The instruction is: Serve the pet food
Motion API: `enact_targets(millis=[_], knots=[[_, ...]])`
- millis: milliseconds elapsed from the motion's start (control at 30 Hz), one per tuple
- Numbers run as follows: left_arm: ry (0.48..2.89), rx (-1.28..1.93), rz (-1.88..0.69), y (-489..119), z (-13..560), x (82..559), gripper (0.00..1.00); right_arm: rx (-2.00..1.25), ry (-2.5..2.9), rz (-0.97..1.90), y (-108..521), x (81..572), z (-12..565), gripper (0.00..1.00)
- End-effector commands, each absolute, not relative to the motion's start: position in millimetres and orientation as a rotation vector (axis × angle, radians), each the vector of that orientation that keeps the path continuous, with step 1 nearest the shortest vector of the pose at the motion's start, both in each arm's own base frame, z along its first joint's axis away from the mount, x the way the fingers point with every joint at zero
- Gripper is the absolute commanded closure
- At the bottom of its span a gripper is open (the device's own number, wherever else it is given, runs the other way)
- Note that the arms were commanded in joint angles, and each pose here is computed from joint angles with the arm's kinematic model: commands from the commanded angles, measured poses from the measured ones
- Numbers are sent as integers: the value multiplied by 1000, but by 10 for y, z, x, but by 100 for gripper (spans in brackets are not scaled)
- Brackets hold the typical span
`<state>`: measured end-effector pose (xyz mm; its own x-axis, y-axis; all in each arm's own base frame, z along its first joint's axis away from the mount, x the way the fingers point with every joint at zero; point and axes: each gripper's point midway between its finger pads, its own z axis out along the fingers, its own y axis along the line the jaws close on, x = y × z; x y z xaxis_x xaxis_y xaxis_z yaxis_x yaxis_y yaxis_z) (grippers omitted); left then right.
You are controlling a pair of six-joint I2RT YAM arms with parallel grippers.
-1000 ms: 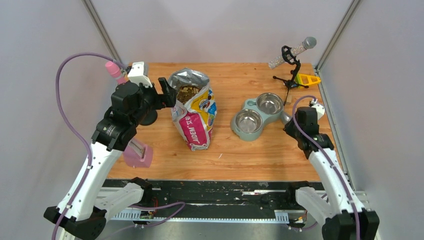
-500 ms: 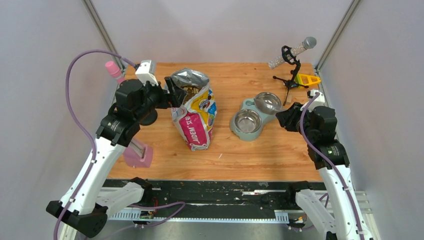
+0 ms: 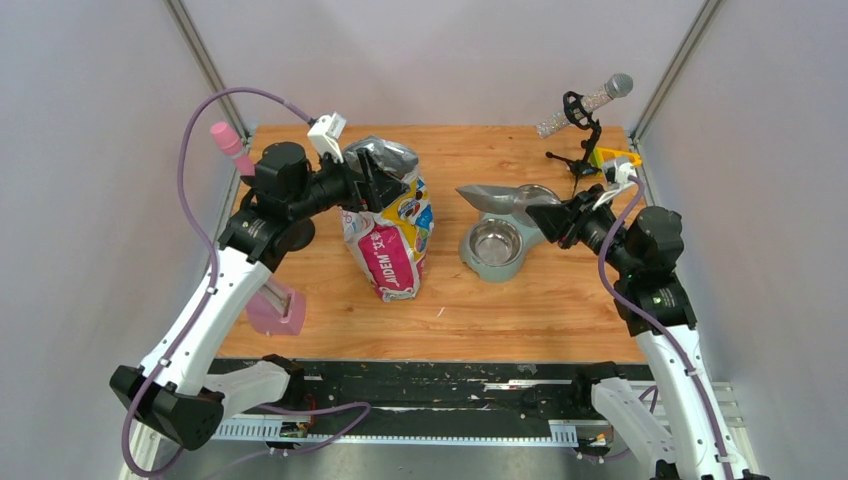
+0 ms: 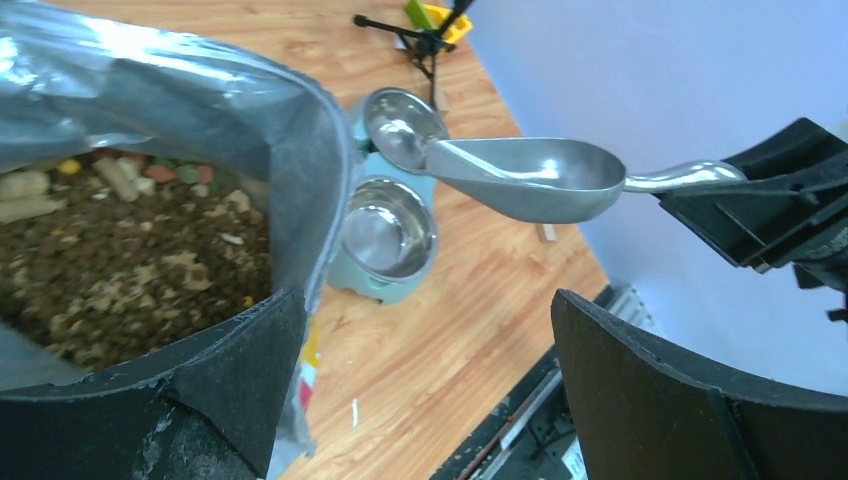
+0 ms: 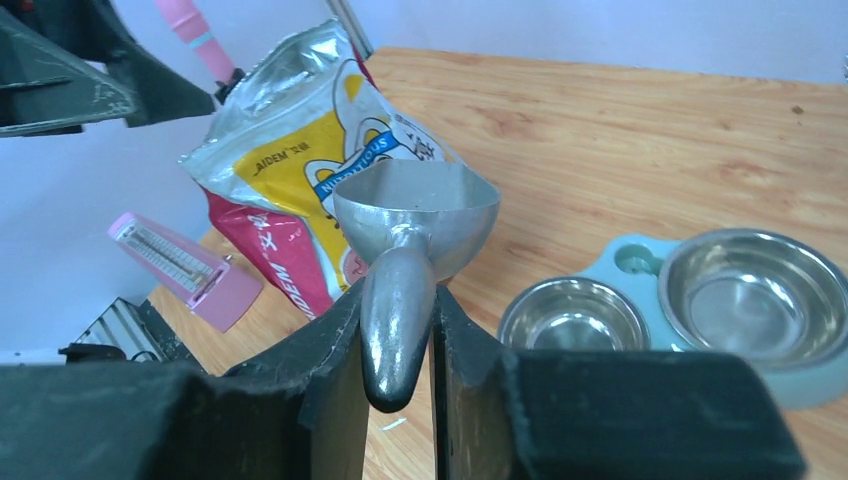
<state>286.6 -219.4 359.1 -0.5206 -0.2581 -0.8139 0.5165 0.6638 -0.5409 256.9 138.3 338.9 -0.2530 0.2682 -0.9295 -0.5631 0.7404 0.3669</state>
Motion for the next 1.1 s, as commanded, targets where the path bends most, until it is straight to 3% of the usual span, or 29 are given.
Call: enact_targets(millis=[0,367,767,800,867,1067], knots=[[1760,299,-1171,-2426,4014,2744,0,-366,1396,847,1514,2401,4109,100],[1741,125,-1222,-2481,4245,2954,0,-424,1175,898,1599,2210,4601,100],[1816,141,-1184,-2503,4028,2934,0,-285,1394,872,1538,2568,4186,99],[1820,143,-1178,-2502,4015,2931,0,-227,1492,854,1500,2686,4032,90],[1841,158,-1149,-2486,3946,2919,0,-41,1773,786,1354,2866,3508,54],[1874,217,-1056,-2422,3698,2897,0,473,2222,297,623,3011,2299,2]])
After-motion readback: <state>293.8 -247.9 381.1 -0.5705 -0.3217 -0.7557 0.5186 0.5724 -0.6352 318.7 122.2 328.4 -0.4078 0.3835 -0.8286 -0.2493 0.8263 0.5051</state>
